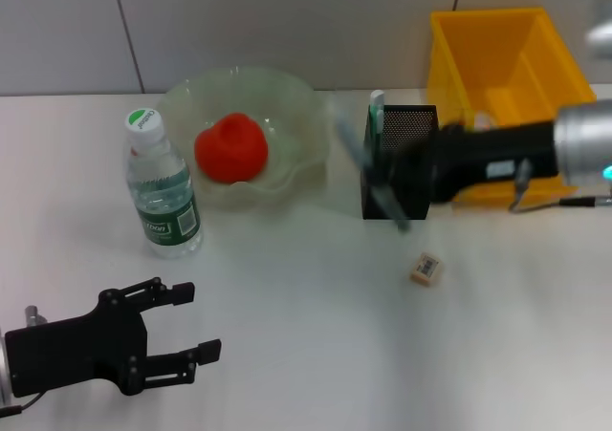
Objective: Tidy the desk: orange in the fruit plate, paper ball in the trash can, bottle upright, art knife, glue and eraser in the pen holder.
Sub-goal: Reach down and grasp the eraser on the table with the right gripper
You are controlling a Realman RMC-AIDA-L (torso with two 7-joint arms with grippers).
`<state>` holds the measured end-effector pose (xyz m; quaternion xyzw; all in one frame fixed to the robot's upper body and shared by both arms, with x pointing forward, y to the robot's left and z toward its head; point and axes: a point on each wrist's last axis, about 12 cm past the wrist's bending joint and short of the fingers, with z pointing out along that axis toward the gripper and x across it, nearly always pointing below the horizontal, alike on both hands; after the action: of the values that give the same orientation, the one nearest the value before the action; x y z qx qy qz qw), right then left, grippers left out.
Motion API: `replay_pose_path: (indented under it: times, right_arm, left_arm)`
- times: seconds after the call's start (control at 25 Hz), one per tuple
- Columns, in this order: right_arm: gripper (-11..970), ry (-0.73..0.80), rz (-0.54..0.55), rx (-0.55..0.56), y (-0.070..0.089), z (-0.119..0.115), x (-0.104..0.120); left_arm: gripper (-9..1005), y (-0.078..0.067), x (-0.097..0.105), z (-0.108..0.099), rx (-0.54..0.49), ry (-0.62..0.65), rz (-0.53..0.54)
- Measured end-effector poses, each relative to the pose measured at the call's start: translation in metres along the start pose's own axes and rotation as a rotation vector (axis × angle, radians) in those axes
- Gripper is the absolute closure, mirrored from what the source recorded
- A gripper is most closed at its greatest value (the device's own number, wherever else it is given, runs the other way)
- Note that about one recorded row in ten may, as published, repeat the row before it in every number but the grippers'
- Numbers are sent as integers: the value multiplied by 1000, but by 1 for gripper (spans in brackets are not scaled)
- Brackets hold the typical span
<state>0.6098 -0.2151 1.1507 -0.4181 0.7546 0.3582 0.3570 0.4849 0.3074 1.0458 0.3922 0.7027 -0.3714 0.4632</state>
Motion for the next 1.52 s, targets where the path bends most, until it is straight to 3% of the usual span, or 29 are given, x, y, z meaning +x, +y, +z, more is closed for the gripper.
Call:
replay_pose_path:
  times: [0.32, 0.4, 0.8, 1.24, 1.52]
  right_arm:
    - [831, 320, 6, -1, 9, 44, -1]
    - [832, 424, -2, 44, 11, 55, 2]
    - [833, 540, -41, 77, 16, 68, 2]
    - [673, 545, -110, 98, 19, 63, -9]
    - [451, 664, -159, 200, 9, 49, -13]
  left_arm:
    - [150, 0, 1, -1, -8, 1, -2]
    - [150, 0, 1, -1, -9, 0, -2]
    - [150, 0, 1, -2, -11, -5, -7]
    - [150, -1, 2, -2, -22, -18, -16]
    - [150, 0, 0, 1, -21, -25, -27]
